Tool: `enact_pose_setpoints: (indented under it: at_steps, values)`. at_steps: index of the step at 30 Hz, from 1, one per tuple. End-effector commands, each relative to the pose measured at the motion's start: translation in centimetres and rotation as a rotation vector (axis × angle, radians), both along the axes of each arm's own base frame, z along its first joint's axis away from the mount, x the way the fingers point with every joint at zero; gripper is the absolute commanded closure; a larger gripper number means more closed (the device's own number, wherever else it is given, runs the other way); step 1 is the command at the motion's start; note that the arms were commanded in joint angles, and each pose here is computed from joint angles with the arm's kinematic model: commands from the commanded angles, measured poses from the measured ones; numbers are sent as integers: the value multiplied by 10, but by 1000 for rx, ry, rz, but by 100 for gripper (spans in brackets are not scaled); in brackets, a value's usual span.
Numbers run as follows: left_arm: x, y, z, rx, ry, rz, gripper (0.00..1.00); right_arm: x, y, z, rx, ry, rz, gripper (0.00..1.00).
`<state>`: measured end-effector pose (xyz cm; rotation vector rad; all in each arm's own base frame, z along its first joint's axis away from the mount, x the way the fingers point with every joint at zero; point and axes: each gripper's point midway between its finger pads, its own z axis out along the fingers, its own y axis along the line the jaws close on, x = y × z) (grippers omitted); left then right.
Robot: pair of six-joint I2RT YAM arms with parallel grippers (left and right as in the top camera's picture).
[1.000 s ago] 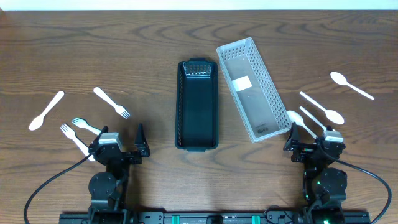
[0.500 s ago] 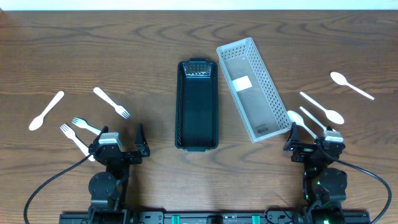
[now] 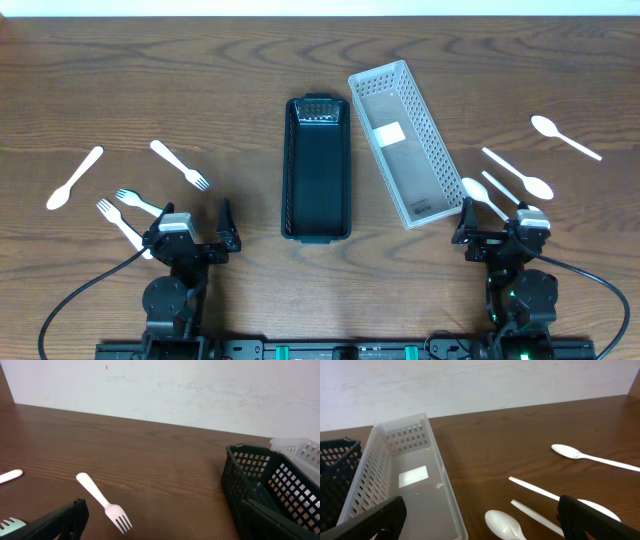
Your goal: Pack container
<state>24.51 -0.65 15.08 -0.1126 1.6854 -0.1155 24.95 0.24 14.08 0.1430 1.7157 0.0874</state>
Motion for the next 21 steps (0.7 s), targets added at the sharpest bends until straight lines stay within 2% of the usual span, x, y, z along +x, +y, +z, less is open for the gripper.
enact_pose_setpoints:
  at_steps: [1, 6, 9, 14, 16, 21]
  values:
    - [-1, -1, -19, -8, 60, -3, 2, 0, 7, -1, 50, 4, 36, 1]
    - [-1, -1, -19, -7, 59, -2, 2, -1, 17, 12, 59, -15, 95, 1]
    - [1, 2, -3, -3, -7, 12, 2, -3, 16, 28, 59, -30, 91, 1]
    - [-3, -12, 23, -47, -41, -62, 2, -5, 16, 63, 19, -6, 96, 1]
    - [-7, -12, 38, -61, -21, -66, 2, -3, 16, 83, -23, 25, 103, 1]
    - [-17, -11, 67, -51, 139, -61, 2, 16, 18, 123, -83, 163, 117, 1]
